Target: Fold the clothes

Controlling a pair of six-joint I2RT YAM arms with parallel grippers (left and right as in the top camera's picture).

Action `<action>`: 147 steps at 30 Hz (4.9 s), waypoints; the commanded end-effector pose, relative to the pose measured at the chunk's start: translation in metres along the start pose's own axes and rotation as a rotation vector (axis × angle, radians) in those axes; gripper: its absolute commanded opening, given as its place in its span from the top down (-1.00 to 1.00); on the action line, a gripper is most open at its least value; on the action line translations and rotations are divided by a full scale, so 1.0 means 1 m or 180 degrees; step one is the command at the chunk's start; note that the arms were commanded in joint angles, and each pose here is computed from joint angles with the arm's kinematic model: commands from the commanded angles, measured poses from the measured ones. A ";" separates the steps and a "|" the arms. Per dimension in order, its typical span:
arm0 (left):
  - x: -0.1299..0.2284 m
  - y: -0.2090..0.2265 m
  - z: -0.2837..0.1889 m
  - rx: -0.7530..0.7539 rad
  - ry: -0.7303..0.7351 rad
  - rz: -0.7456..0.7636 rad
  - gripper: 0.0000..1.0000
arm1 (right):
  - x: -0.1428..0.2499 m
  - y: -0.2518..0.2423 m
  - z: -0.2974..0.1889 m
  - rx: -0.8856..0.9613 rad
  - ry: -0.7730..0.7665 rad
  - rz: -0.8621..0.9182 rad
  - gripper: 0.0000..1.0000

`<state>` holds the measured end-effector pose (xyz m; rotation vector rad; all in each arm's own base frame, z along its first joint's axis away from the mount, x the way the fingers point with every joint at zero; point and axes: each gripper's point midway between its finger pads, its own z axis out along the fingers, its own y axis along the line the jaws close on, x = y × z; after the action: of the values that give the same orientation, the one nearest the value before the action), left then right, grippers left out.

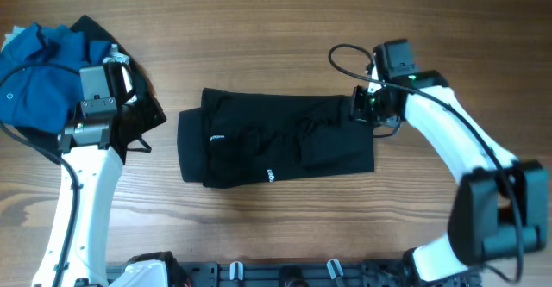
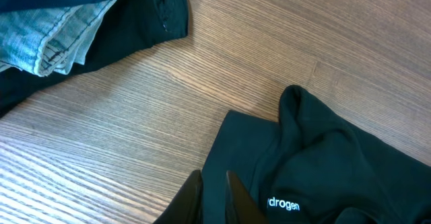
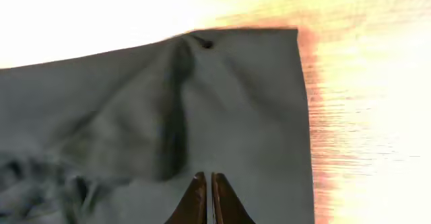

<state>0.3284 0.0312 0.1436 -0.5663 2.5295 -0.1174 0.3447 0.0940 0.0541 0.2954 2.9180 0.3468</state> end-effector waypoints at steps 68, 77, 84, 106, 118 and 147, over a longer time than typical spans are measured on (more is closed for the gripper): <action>0.166 -0.069 0.130 0.1313 0.2235 0.1239 -0.44 | 0.075 0.010 0.070 -0.0335 0.0755 -0.0132 0.91; 0.177 -0.075 0.123 0.1297 0.2375 0.1303 0.92 | 0.075 0.010 0.070 -0.0335 0.0755 -0.0131 0.91; 0.104 -0.090 0.071 0.1201 0.2158 0.0866 0.92 | 0.078 0.011 0.054 -0.0329 0.0793 -0.0241 0.91; 0.111 -0.269 0.008 0.1582 0.1255 0.1122 0.92 | 0.072 -0.051 0.054 0.0316 0.0745 0.0204 0.91; 0.179 -0.328 0.025 0.1734 0.1294 0.1401 0.13 | 0.076 -0.052 0.053 0.0312 0.0793 0.0216 0.85; 0.106 -0.217 0.047 0.0978 0.1397 0.1302 0.10 | 0.045 0.009 -0.005 -0.0261 0.0255 0.0152 0.83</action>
<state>0.3478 -0.2098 0.0924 0.0945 2.9213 -0.5305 0.3005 0.1304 0.0753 0.1968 2.9252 0.6704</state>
